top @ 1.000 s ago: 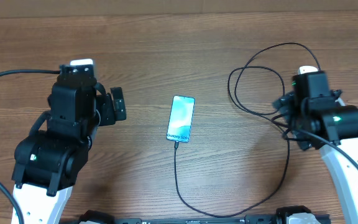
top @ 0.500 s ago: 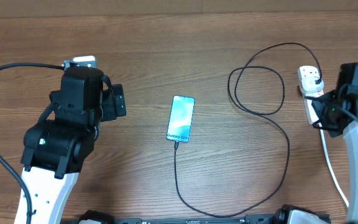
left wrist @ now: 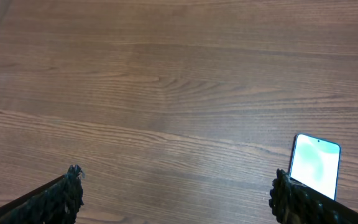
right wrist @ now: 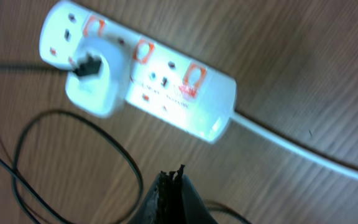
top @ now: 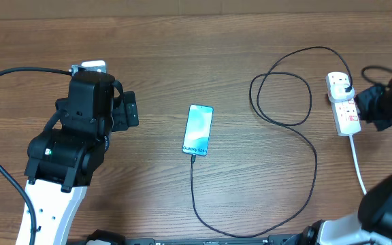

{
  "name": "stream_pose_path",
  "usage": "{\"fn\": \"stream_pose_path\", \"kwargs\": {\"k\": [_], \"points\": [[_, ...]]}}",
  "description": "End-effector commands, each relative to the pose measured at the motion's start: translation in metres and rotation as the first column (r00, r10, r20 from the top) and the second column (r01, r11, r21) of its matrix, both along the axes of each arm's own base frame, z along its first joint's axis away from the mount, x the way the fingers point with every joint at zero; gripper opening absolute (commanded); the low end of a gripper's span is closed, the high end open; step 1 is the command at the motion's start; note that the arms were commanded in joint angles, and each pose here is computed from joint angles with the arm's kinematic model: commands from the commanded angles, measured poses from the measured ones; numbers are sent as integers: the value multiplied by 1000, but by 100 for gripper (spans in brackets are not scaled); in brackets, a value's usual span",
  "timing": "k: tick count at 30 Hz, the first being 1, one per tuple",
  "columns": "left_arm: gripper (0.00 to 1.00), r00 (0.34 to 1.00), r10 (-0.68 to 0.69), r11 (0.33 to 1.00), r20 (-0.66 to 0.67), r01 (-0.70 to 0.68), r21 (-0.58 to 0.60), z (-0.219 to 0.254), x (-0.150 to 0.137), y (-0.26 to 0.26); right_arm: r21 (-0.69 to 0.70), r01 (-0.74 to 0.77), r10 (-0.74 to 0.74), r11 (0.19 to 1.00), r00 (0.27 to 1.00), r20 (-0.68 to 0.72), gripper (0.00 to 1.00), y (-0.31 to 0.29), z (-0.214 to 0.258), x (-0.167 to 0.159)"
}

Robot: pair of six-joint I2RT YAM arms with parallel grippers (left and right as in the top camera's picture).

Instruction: Plug charger to phone and switch on socket

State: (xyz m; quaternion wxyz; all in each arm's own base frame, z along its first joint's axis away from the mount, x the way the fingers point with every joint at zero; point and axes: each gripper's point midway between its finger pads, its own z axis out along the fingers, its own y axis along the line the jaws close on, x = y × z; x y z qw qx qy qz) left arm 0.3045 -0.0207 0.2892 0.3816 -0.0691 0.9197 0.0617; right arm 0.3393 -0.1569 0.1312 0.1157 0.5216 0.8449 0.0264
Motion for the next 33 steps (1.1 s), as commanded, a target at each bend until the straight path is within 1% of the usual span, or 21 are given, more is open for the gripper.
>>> {"fn": "stream_pose_path", "kwargs": {"k": [1,5,8,13,18,25,33], "points": [[100,1000,-2,1000,2,2,27,2,0,3,16,-38,38,999,999,5,4,-15,2,23],[100,1000,-2,1000,2,2,27,2,0,3,55,-42,44,998,998,-44,4,-22,-17,31],[100,1000,-2,1000,2,2,27,1,0,3,80,-38,45,996,995,-85,4,-24,-37,31],[100,1000,-2,1000,2,2,27,1,0,3,102,-78,90,992,988,-124,4,-23,-59,31],[100,1000,-2,1000,2,2,27,1,0,3,130,-85,97,988,992,-86,4,-21,-69,44],[100,1000,-2,1000,9,2,25,4,-1,3,95,-82,85,992,996,-28,4,-31,-73,61],[100,996,0,1000,89,0,4,26,-16,7,97,-81,83,992,996,-24,4,-34,-88,69]]}}
